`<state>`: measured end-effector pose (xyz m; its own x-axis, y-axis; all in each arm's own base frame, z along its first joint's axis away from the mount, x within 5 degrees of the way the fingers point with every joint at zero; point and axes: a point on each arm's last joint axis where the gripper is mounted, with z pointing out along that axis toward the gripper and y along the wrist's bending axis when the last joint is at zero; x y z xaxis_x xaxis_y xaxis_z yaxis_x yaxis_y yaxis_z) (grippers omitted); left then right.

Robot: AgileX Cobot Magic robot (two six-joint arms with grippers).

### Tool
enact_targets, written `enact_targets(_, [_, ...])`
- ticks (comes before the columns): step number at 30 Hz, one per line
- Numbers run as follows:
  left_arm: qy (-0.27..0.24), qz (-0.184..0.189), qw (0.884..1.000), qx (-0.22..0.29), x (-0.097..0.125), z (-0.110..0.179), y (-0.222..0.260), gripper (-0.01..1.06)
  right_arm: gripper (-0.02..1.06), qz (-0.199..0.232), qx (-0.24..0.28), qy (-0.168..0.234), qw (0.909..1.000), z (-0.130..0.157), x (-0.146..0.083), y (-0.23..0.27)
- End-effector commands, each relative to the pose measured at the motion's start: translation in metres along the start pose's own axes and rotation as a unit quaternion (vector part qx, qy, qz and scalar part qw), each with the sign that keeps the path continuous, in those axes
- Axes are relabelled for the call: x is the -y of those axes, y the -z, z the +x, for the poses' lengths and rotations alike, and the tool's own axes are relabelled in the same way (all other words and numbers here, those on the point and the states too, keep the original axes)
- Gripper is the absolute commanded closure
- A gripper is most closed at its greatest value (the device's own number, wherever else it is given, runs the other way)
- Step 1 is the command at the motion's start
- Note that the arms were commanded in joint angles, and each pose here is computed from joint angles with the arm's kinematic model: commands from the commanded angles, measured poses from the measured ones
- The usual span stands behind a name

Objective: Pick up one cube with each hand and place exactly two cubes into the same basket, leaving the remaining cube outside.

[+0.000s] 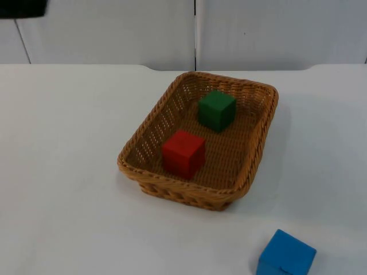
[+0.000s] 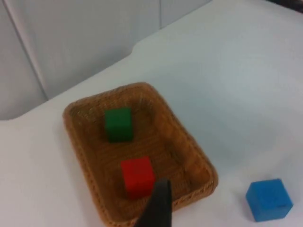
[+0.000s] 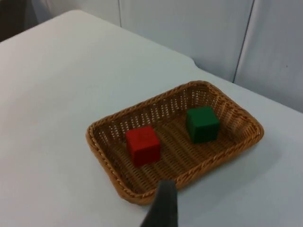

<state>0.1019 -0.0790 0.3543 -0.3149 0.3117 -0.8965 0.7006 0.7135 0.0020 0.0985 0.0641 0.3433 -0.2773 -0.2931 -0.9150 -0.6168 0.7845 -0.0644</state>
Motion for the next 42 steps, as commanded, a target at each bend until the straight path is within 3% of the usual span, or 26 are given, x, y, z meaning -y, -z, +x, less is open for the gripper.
enact_targets(1, [0.001, -0.011, 1.000, -0.008, 0.001, 0.005, 0.009, 0.26, 0.34, -0.004, 0.002, 0.002, 1.0000, 0.005, -0.003, 0.009])
enact_targets(7, [0.002, -0.041, 0.999, 0.008, 0.006, 0.014, 0.039, 0.26, 0.34, -0.001, 0.025, 0.011, 0.9996, 0.024, -0.010, 0.029])
enact_targets(13, [0.001, -0.047, 0.999, 0.010, 0.012, 0.024, 0.059, 0.26, 0.34, 0.001, 0.045, 0.011, 0.9989, 0.038, -0.015, 0.040])
enact_targets(22, [0.023, -0.092, 0.995, 0.016, 0.018, 0.064, 0.089, 0.26, 0.34, 0.044, 0.074, -0.023, 0.9960, 0.055, -0.016, 0.073])
enact_targets(28, [0.072, -0.101, 0.992, 0.020, 0.020, 0.097, 0.088, 0.26, 0.34, 0.047, 0.060, -0.018, 0.9970, 0.068, -0.020, 0.085])
enact_targets(36, [0.064, -0.122, 0.989, 0.045, 0.023, 0.110, 0.103, 0.26, 0.34, 0.051, 0.044, -0.013, 0.9977, 0.081, -0.023, 0.095])
enact_targets(42, [0.066, -0.131, 0.989, 0.024, 0.019, 0.118, 0.094, 0.26, 0.34, 0.093, 0.009, -0.065, 0.9935, 0.093, -0.017, 0.100])
